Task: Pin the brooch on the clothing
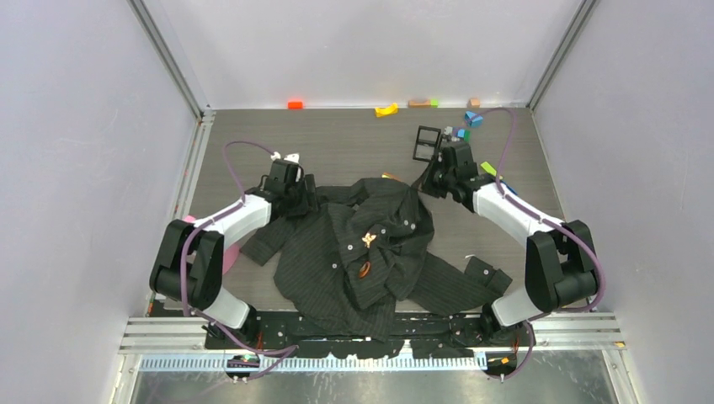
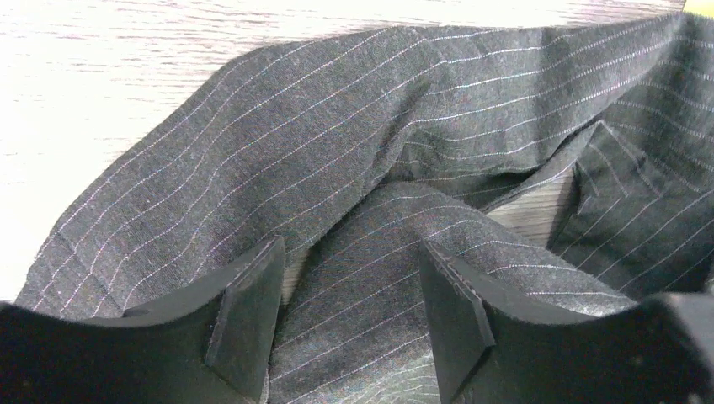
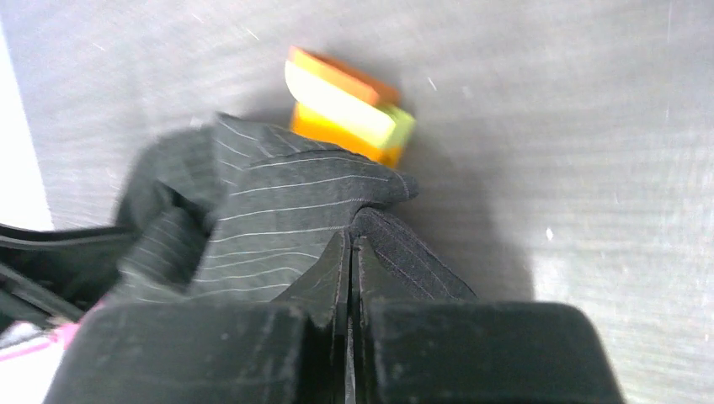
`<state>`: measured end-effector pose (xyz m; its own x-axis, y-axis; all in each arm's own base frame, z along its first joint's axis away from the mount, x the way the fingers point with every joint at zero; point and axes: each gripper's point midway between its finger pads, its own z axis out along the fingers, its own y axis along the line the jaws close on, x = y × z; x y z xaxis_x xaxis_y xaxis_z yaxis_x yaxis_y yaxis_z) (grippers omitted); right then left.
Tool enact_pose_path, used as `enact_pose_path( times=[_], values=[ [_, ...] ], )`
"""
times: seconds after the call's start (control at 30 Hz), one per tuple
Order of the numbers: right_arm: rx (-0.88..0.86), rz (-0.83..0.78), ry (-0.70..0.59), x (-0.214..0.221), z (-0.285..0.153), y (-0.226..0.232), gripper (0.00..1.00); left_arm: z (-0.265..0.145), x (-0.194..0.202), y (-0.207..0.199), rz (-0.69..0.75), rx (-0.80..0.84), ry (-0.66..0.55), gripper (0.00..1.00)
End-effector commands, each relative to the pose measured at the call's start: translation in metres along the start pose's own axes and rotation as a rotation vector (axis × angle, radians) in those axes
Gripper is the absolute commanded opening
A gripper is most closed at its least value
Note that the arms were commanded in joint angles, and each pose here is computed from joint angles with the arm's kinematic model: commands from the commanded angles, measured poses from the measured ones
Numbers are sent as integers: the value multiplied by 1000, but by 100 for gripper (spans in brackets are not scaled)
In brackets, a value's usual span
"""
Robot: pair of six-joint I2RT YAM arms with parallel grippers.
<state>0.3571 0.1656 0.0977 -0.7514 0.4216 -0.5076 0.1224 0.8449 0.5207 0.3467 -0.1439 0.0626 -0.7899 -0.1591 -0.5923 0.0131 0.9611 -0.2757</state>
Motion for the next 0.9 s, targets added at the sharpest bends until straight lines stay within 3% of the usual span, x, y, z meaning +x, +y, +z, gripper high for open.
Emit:
enact_pose_path(
  times=[0.0, 0.1, 0.2, 0.3, 0.4, 0.67, 0.87],
  values=[
    [-97, -87, -174, -79, -27, 51, 1, -13, -31, -5, -28, 22, -138, 62],
    [-136, -153, -244, -111, -53, 77, 1, -28, -37, -5, -19, 26, -168, 66],
    [-166, -193, -340, -144, -93, 103, 1, -46, -41, -2, -4, 15, -187, 77],
    [-190, -218, -442, -164, -136, 117, 0, -59, -39, 5, 12, -13, -183, 90],
    [-188, -233, -506, -172, -164, 120, 1, -63, -38, 11, 24, -38, -172, 95],
    [-133, -227, -551, -167, -185, 103, 0, -26, -46, 6, 54, -41, -105, 100],
    [-122, -232, -543, -163, -187, 100, 0, 3, -71, 4, 90, -66, -139, 100]
  ],
)
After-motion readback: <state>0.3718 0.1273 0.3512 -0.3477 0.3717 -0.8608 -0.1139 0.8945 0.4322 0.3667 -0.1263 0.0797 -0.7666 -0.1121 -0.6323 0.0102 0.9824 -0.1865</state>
